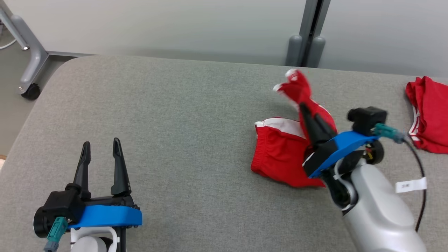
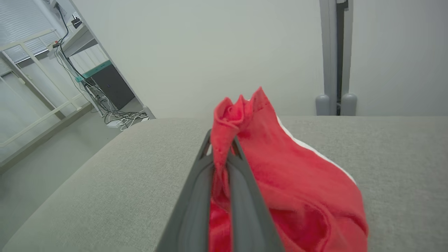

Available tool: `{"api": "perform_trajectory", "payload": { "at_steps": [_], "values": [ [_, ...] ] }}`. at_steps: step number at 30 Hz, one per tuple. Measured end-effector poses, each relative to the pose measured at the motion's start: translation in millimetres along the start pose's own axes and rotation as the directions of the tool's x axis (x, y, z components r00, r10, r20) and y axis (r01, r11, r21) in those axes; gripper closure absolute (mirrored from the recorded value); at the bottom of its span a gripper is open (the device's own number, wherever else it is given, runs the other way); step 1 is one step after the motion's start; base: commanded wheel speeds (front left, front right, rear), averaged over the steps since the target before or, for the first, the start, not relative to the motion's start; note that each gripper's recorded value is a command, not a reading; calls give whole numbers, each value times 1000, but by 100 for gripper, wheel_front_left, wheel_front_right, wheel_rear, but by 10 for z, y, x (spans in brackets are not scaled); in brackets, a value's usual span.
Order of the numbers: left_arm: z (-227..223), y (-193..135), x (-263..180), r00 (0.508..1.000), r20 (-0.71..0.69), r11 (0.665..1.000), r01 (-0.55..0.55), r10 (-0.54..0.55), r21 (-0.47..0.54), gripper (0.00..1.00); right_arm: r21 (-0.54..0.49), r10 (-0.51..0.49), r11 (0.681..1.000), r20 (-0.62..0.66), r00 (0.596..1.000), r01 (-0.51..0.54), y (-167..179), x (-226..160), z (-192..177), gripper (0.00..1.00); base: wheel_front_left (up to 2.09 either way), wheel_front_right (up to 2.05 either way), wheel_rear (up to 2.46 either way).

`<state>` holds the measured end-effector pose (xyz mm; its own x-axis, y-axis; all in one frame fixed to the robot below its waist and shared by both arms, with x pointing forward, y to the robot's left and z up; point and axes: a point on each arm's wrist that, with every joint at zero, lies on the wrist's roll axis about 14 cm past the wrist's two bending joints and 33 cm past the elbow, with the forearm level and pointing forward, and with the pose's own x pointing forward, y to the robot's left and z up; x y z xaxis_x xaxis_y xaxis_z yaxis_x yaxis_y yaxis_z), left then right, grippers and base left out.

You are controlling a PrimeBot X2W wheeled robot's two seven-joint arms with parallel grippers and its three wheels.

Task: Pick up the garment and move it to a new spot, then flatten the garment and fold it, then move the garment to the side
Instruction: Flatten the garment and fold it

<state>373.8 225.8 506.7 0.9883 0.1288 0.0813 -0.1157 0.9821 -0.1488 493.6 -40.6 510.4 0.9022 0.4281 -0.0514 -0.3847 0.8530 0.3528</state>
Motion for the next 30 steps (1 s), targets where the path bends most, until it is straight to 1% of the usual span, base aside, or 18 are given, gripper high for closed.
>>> {"api": "perform_trajectory", "payload": {
  "at_steps": [4, 10, 16, 17, 18, 19, 25, 30],
  "values": [
    [7, 30, -19, 1000, 1, 1000, -10, 10, -3, 0, -18, 57, 998, -73, 996, -58, 212, -32, -272, 100, 0, 0, 0],
    [-14, 51, -41, 1000, -6, 1000, -21, 21, -2, 0, -23, 119, 992, -189, 975, -125, 433, -226, -747, 100, 0, 0, 0],
    [-31, 41, -36, 1000, -10, 1000, -19, 19, -4, 0, -18, 149, 987, -240, 959, -158, 545, -380, -1001, 100, 0, 0, 0],
    [-36, 34, -32, 1000, -11, 1000, -18, 18, -5, 0, -13, 153, 987, -243, 958, -161, 563, -396, -1024, 93, 0, 0, 0],
    [-40, 27, -28, 1000, -12, 1000, -16, 16, -5, 0, -9, 158, 986, -245, 957, -165, 582, -408, -1042, 26, 0, 0, 0],
    [-42, 20, -24, 1000, -13, 1000, -14, 14, -6, 0, -9, 165, 985, -246, 955, -173, 607, -418, -1053, 0, 0, 0, 0],
    [-49, -42, 2, 1000, -13, 1000, 5, -5, -10, 0, -39, 199, 976, -235, 951, -214, 718, -477, -1062, 0, 0, 0, 0],
    [-46, -128, 34, 999, -10, 999, 30, -30, -11, 0, -61, 199, 976, -164, 966, -211, 684, -498, -881, 0, 0, 0, 0]
  ]
}}
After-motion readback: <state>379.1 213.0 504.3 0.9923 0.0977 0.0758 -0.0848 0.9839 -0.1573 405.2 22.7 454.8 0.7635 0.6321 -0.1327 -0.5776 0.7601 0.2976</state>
